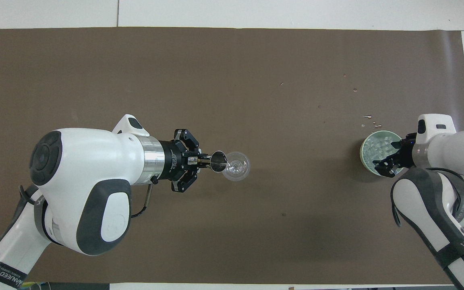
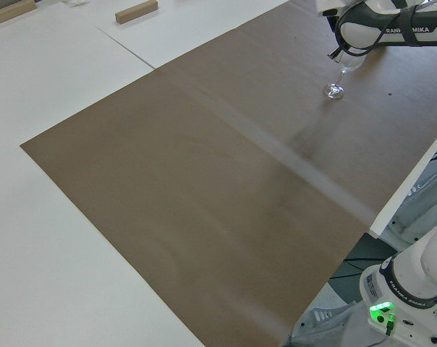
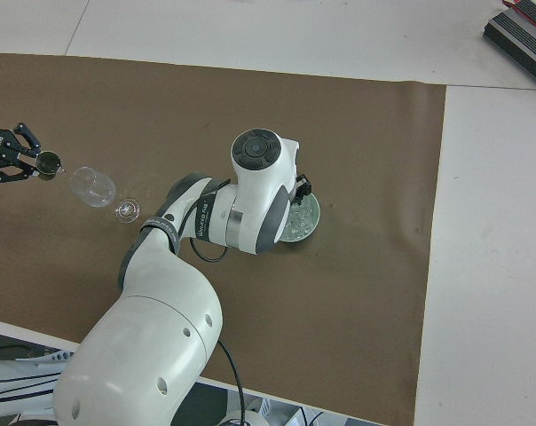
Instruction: Pour wine and add ice with both arms
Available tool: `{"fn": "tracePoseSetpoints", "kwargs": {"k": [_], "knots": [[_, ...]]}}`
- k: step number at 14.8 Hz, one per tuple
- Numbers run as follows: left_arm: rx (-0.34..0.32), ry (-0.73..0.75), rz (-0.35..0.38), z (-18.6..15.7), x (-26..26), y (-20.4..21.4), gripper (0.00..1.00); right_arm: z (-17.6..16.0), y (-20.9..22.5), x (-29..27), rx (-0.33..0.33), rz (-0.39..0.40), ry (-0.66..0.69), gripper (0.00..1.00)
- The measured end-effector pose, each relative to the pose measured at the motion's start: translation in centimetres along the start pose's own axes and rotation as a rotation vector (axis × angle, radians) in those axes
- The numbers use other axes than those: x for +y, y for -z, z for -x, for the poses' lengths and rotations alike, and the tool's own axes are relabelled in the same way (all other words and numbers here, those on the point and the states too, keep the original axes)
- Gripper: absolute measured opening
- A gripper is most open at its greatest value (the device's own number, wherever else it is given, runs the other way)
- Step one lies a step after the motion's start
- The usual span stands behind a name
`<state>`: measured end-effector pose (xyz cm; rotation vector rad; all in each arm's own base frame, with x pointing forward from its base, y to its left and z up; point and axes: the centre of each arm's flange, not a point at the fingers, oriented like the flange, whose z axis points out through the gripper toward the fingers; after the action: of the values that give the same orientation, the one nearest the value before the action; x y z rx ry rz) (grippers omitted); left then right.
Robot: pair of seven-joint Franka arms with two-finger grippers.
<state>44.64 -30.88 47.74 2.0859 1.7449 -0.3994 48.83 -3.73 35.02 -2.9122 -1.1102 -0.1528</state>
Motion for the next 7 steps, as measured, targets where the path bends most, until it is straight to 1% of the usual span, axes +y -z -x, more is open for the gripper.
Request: {"fn": "tracePoseSetpoints", "kwargs": {"k": [1,2,4,7], "knots": [[0.03,-0.016,0.012,0.5,-0.1,-0.3,0.22,0.1,-0.5,0.0,0.007,-0.012,-0.013,0.77],[0.054,-0.033,0.02,1.1,-0.1,-0.4,0.22,0.2,-0.8,0.0,0.012,-0.024,-0.027,0.74],[0.096,-0.07,0.029,2.1,-0.2,-0.5,0.22,0.2,-1.3,0.1,0.013,-0.036,-0.038,0.73],[0.156,-0.123,0.038,2.8,-0.5,-0.6,0.22,0.3,-1.4,0.1,0.013,-0.037,-0.017,0.7]]}}
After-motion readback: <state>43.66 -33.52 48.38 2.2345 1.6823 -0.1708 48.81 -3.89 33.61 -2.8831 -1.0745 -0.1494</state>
